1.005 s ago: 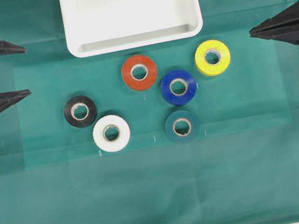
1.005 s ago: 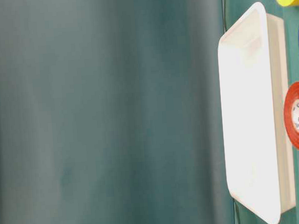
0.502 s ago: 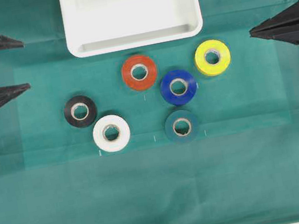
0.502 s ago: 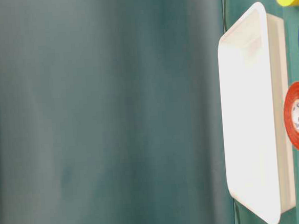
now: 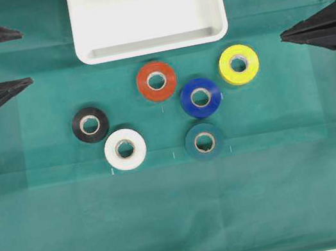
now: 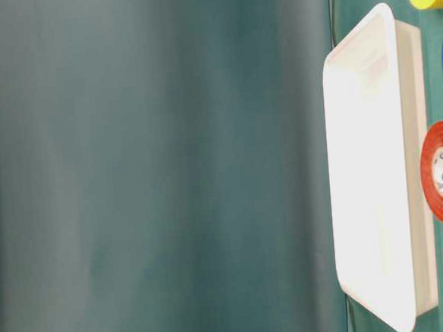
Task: Pick up the tape from a random location and place it into the white case.
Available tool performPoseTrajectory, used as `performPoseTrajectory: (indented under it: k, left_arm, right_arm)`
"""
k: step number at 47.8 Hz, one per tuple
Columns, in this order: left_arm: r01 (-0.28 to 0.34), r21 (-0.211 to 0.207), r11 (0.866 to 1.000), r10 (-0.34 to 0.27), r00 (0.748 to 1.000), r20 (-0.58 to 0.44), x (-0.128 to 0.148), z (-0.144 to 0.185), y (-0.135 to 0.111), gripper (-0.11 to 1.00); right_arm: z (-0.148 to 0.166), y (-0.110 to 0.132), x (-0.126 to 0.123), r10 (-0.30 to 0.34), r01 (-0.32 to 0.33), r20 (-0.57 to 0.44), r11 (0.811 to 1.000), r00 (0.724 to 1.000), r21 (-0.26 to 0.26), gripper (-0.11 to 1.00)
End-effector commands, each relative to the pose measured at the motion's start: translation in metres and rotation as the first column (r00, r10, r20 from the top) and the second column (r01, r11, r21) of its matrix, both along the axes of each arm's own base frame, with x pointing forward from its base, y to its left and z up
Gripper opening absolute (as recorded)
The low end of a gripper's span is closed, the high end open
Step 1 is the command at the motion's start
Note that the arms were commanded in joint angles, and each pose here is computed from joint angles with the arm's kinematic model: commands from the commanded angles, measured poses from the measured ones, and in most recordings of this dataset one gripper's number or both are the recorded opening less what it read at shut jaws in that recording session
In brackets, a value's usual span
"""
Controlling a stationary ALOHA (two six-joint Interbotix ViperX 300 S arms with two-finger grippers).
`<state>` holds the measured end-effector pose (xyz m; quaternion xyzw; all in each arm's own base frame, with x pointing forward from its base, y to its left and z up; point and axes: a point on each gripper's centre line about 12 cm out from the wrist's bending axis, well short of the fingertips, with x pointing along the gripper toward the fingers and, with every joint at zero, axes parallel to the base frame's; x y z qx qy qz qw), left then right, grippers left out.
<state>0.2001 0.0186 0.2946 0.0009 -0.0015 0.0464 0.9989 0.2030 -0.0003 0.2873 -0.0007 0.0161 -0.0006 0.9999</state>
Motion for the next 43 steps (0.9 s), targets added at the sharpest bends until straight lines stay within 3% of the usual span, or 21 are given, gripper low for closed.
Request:
performPoseTrajectory:
  k: [1, 21, 43]
  left_arm:
    - [-0.004, 0.000, 1.000, 0.004, 1.000, 0.015, 0.001, 0.006, 0.001, 1.00]
    - [-0.004, -0.001, 1.000, 0.004, 1.000, 0.002, 0.008, 0.006, 0.001, 1.00]
    - [-0.010, -0.005, 1.000, 0.009, 0.998, -0.067, 0.044, 0.015, 0.006, 1.00]
  right_arm:
    - [0.011, 0.000, 0.003, 0.000, 0.000, 0.025, 1.000, 1.000, 0.000, 0.00]
    - [0.011, 0.000, 0.003, 0.000, 0.000, 0.023, 1.000, 1.000, 0.000, 0.00]
    - [0.011, 0.000, 0.003, -0.002, 0.002, 0.020, 1.000, 1.000, 0.000, 0.00]
